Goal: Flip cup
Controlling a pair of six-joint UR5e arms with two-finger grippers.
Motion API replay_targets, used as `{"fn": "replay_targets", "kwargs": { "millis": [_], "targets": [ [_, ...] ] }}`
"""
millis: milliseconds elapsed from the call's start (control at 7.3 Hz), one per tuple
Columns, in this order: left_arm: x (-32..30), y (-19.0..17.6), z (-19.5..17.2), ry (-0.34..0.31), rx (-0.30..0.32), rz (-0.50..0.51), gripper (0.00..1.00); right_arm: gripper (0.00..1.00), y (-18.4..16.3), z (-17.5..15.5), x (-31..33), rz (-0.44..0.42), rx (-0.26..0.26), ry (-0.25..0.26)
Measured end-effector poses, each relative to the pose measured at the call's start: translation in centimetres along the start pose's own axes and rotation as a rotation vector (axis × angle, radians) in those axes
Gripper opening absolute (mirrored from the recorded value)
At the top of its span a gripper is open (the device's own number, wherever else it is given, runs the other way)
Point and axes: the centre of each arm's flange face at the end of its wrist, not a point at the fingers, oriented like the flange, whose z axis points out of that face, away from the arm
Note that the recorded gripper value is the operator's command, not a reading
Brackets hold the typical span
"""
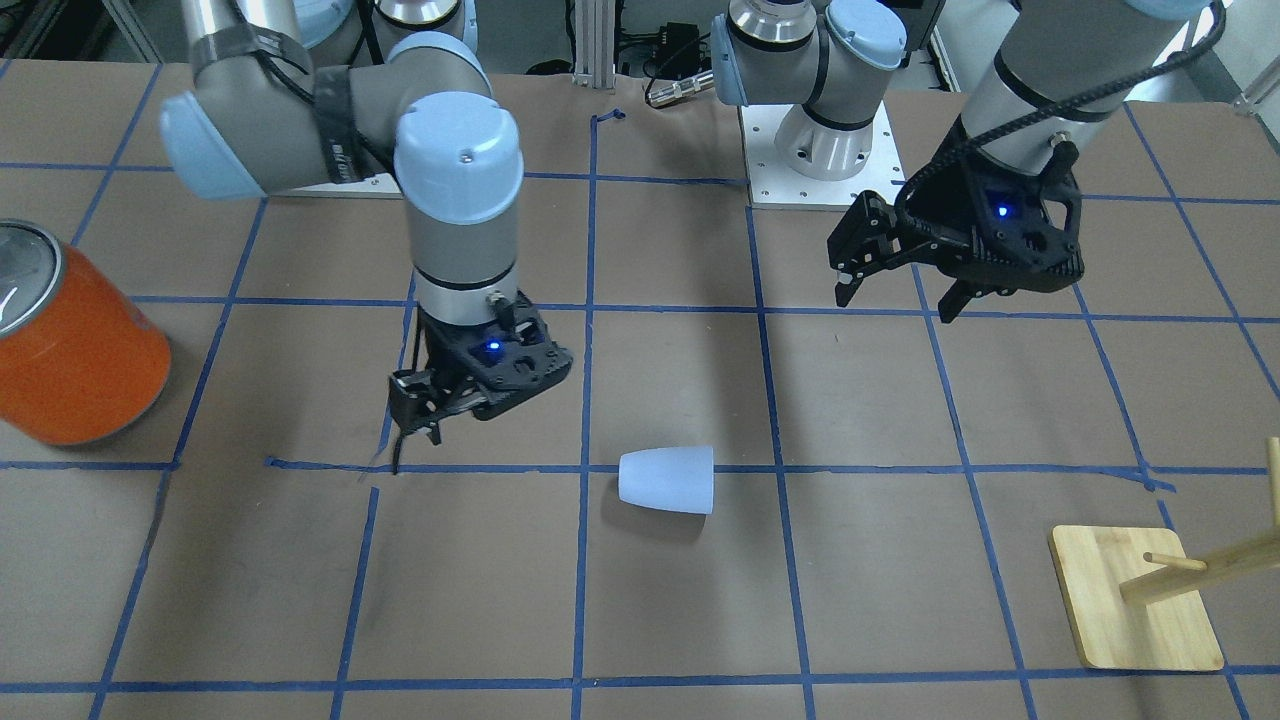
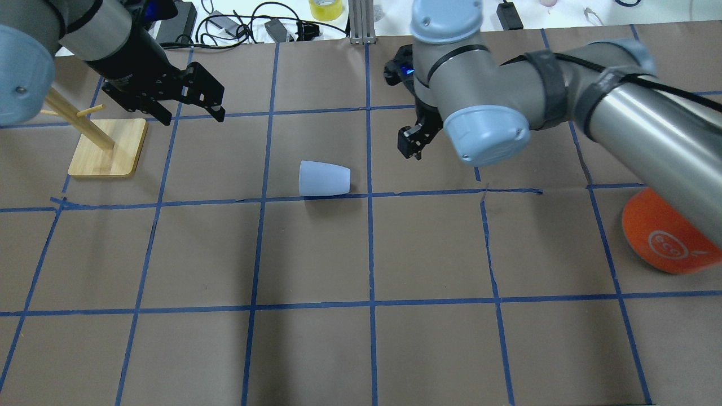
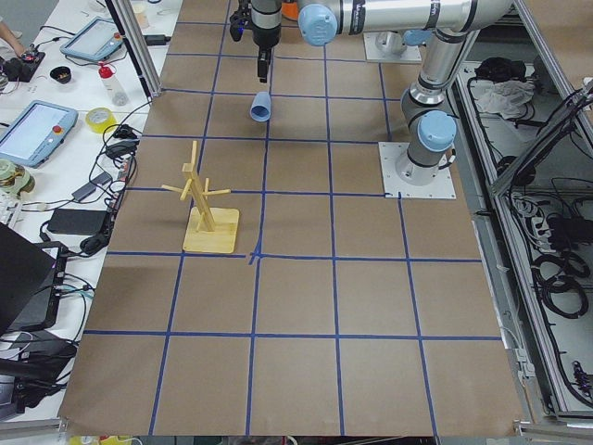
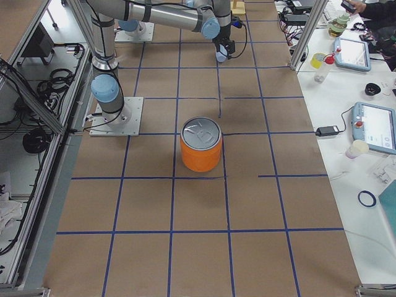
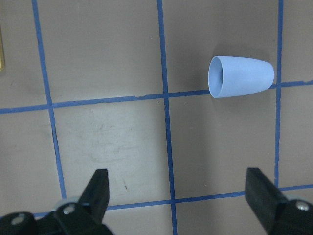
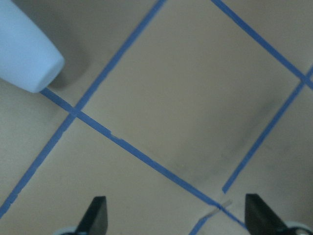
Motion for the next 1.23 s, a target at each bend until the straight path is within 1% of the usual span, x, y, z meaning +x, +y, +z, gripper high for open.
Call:
{"fn": "replay_targets", "kwargs": {
  "millis": [137,274,411,548,685,822,959,1096,1233],
  "targets": [
    [-1.0,-0.7,4.0,0.058,0.020,0.000,1.00,1.00,1.5,-1.0,2.3,0.170,-0.041,-0.007],
    [-1.3,-1.1,8.1,0.145,0.030,-0.005,1.00,1.00,2.8,-2.5,3.4,0.287,-0.064,-0.008],
    [-1.2,-1.4,11.4,0.241,0.025,-0.016,1.00,1.00,4.0,-4.2,3.8,0.378,-0.066,-0.008],
    [-1.2,-1.9,14.1,0.334,0.007,-0.033,1.00,1.00,5.2,-6.1,3.8,0.440,-0.053,-0.011],
    [-1.2,-2.6,16.7,0.412,-0.010,-0.050,1.00,1.00,6.5,-7.9,3.7,0.468,-0.050,-0.019],
    [-1.5,-3.1,19.3,0.469,-0.024,-0.064,1.00,1.00,8.0,-9.6,3.4,0.478,-0.055,-0.024],
    [-1.7,-3.5,21.4,0.512,-0.037,-0.078,1.00,1.00,9.2,-11.0,3.1,0.484,-0.060,-0.037],
    [-1.8,-3.9,22.8,0.547,-0.037,-0.085,1.00,1.00,9.7,-11.6,3.1,0.487,-0.062,-0.064],
    [-1.7,-4.1,23.7,0.587,-0.024,-0.086,1.00,1.00,9.8,-11.6,4.1,0.485,-0.061,-0.110]
  ]
}}
